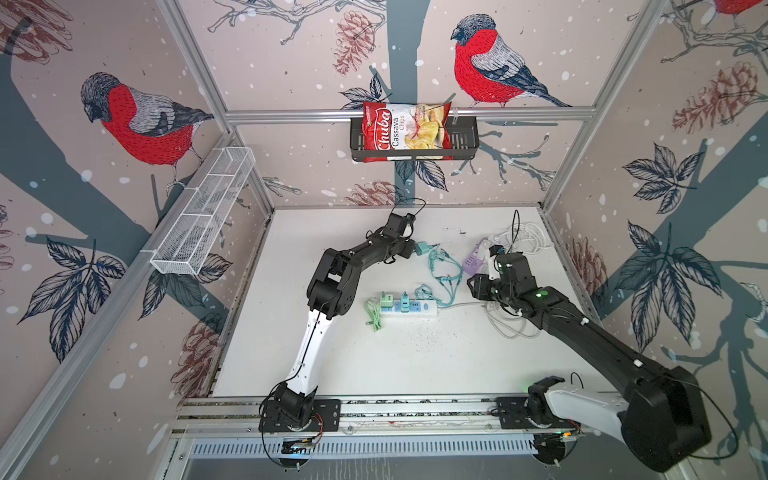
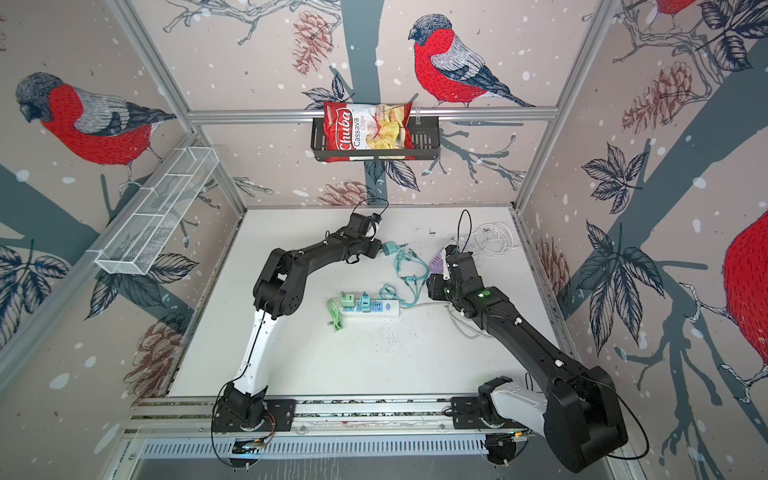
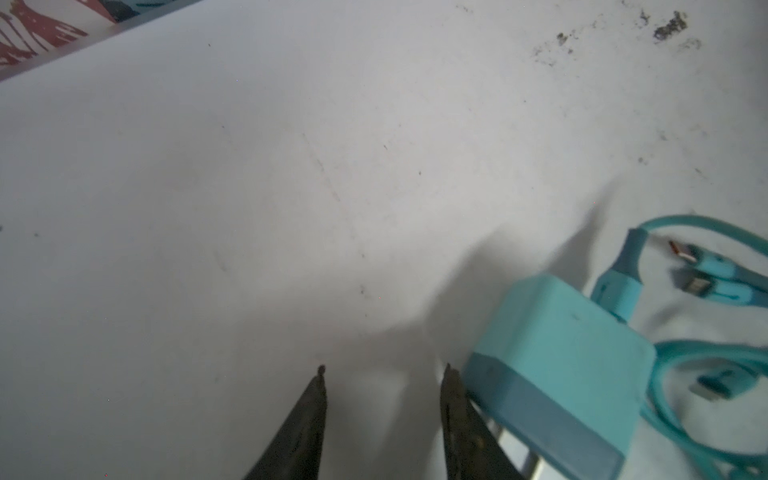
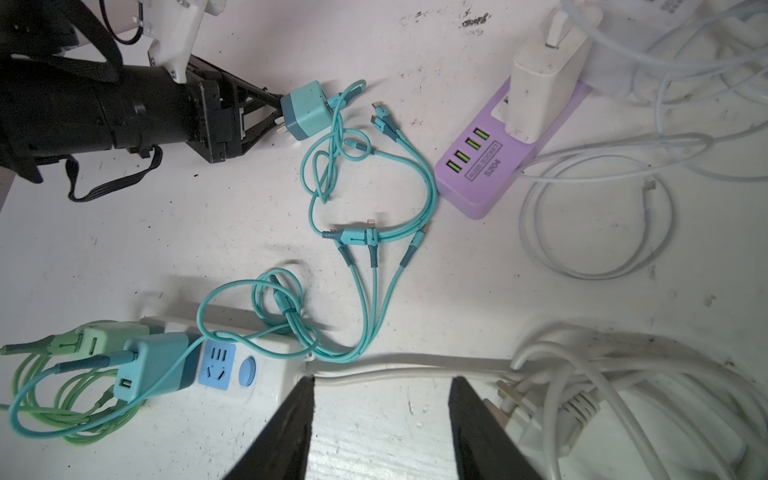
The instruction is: Insert the plug
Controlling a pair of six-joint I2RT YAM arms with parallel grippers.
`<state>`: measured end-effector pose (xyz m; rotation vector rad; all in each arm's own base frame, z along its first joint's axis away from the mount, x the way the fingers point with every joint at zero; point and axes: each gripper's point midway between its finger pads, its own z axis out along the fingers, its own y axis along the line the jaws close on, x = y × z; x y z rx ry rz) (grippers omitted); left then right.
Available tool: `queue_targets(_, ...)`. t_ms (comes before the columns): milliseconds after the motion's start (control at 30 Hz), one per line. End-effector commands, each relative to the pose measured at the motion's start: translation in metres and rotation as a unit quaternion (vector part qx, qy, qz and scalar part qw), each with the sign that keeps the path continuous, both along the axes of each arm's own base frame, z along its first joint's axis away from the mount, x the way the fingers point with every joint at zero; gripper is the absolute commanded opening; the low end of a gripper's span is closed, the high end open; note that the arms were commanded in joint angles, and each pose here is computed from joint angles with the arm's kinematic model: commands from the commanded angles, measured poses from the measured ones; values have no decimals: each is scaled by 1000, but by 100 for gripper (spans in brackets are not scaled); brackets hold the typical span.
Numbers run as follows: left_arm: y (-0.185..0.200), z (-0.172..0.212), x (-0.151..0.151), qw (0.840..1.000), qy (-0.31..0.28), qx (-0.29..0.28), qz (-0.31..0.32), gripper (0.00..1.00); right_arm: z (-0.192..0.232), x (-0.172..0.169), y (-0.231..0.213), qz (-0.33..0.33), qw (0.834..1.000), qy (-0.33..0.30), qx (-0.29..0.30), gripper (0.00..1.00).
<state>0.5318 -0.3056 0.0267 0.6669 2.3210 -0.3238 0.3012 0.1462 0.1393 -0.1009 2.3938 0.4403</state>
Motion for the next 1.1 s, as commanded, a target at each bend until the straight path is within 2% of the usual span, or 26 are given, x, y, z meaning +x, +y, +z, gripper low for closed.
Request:
queue_targets(0, -4, -4, -24, 999, 21, -5, -28, 45, 3, 1, 2, 8, 1000, -8, 2, 54)
queue_targets(333, -31, 9, -73, 995, 3, 12, -95, 44, 4, 1, 2, 8, 1000, -9, 1, 54)
queue_targets(667, -19, 25, -83, 997, 11, 20, -73, 45, 3, 1, -1, 7, 1000, -8, -1, 54)
queue_targets(1067, -30, 37, -69, 999, 33, -41, 6, 45, 4, 0, -1, 10, 1000, -10, -1, 54)
